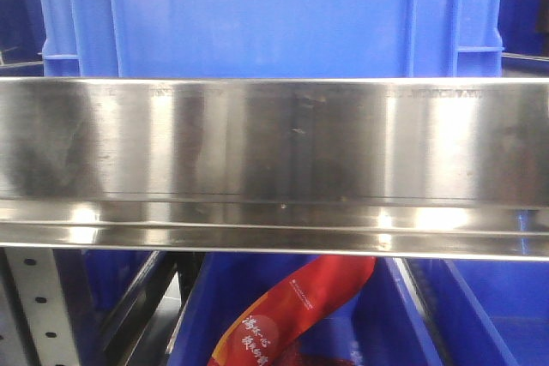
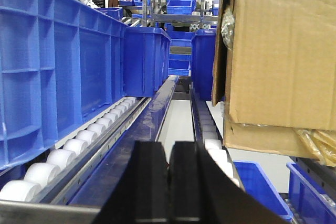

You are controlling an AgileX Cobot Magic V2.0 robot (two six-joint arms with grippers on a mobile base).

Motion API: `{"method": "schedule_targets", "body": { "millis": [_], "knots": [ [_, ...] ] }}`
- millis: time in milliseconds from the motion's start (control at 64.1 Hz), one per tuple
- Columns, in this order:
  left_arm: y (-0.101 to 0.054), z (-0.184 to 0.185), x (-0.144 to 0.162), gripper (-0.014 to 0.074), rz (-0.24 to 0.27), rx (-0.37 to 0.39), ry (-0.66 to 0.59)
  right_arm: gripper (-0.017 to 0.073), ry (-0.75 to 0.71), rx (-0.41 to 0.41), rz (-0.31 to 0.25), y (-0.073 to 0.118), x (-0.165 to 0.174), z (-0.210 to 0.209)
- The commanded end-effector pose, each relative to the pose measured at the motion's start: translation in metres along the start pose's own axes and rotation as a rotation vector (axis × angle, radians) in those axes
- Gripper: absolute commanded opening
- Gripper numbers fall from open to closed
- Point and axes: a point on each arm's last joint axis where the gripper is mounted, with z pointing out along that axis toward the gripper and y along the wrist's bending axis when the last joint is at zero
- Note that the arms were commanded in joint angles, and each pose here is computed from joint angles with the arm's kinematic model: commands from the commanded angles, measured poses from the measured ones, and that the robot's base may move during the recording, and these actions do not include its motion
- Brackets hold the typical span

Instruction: Grab PVC pipe and place in blue bin

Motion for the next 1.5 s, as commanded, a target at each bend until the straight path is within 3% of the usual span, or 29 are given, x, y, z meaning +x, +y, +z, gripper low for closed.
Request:
{"method": "schedule_targets", "body": {
  "millis": [0, 78, 172, 296, 343, 468, 562, 749, 827, 858, 905, 1045, 1186, 1482],
  "knots": [
    [0.000, -0.001, -0.001, -0.0111, -0.016, -0.004, -0.013, -0.0162, -0.015, 0.004, -0.005, 0.000, -0.001, 0.000],
    [0.000, -0.001, -0.001, -0.0111, -0.014, -0.004, -0.013, -0.0162, -0.015, 0.004, -0.005, 0.000, -0.001, 0.000],
    [0.003, -0.003, 0.004, -0.0111, 0.034, -0.022, -0.009, -0.0162, -0.015, 0.004, -0.005, 0.000, -0.001, 0.000],
    [0.007, -0.012, 0.024, -0.0111, 0.156, -0.051, 0.024, -0.0162, -0.015, 0.004, -0.005, 0.000, -0.001, 0.000],
    [0.010, -0.016, 0.038, -0.0111, 0.181, -0.069, 0.042, -0.0162, -0.015, 0.004, -0.005, 0.000, -0.001, 0.000],
    [0.017, -0.035, 0.072, -0.0111, 0.071, -0.141, 0.037, -0.0162, -0.015, 0.004, -0.005, 0.000, -0.001, 0.000],
    [0.021, -0.050, 0.092, -0.0111, 0.052, -0.192, -0.005, -0.0162, -0.015, 0.004, -0.005, 0.000, -0.001, 0.000],
    [0.030, -0.055, 0.127, -0.0111, 0.067, -0.278, 0.003, -0.0162, -0.015, 0.004, -0.005, 0.000, -0.001, 0.000],
    [0.032, -0.054, 0.137, -0.0111, 0.070, -0.287, 0.025, -0.0162, -0.015, 0.004, -0.005, 0.000, -0.001, 0.000],
    [0.032, -0.054, 0.140, -0.0111, 0.092, -0.285, 0.025, -0.0162, -0.015, 0.004, -0.005, 0.000, -0.001, 0.000],
    [0.032, -0.054, 0.138, -0.0111, 0.117, -0.281, -0.001, -0.0162, -0.015, 0.004, -0.005, 0.000, -0.001, 0.000],
    [0.032, -0.054, 0.143, -0.0111, 0.091, -0.286, 0.049, -0.0162, -0.015, 0.004, -0.005, 0.000, -0.001, 0.000],
    [0.032, -0.054, 0.140, -0.0111, 0.121, -0.282, 0.024, -0.0162, -0.015, 0.004, -0.005, 0.000, -0.001, 0.000],
    [0.030, -0.053, 0.138, -0.0111, 0.134, -0.243, 0.003, -0.0162, -0.015, 0.004, -0.005, 0.000, -0.001, 0.000]
  ]
}}
